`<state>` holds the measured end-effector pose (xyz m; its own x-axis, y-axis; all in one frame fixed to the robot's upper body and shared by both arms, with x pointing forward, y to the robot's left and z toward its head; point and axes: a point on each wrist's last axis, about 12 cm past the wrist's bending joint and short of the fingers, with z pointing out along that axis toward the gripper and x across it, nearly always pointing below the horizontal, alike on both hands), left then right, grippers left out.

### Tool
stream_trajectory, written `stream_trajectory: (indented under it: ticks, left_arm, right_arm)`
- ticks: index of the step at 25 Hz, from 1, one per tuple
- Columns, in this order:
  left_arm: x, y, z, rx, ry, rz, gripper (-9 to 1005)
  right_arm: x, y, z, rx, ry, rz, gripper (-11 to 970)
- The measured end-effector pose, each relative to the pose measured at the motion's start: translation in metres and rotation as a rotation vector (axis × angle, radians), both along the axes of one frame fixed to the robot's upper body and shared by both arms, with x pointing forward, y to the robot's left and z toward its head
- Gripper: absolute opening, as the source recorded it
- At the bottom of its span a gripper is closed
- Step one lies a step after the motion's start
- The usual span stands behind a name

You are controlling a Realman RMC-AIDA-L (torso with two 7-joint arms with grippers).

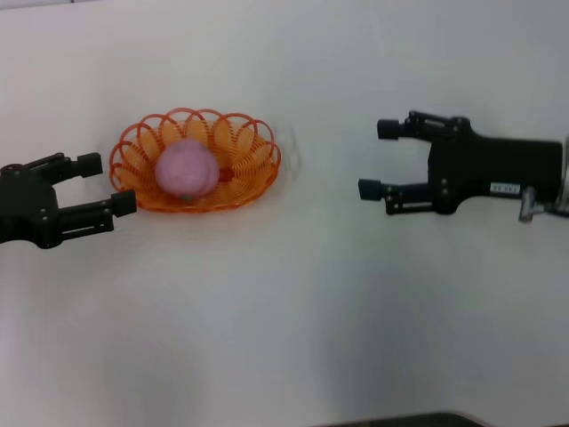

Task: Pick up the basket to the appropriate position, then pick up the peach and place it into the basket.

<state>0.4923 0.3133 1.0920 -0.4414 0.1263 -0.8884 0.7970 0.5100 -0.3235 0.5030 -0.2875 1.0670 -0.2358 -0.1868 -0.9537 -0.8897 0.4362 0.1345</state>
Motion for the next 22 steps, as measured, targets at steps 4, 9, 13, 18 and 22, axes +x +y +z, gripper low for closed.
stream_trajectory:
  ticks: [4,9,13,18,22]
  left_arm:
    - [0.001,0.000,-0.001,0.005,-0.002,0.010,859]
    - [0.003,0.001,-0.002,0.011,-0.001,0.023,859]
    - [0.003,0.001,-0.003,0.014,0.000,0.026,859]
    - [0.003,0.001,-0.004,0.015,0.002,0.029,858]
    - [0.002,0.002,-0.004,0.014,0.004,0.034,858]
  right_arm:
    - [-0.004,-0.001,-0.010,0.017,0.013,-0.026,955]
    - [-0.001,0.002,-0.011,0.008,0.012,-0.024,955]
    - [0.002,0.004,-0.010,0.008,0.007,-0.018,955]
    - [0.006,0.006,-0.007,0.005,-0.001,-0.012,955]
    - [0.008,0.007,-0.007,0.003,-0.003,-0.013,955]
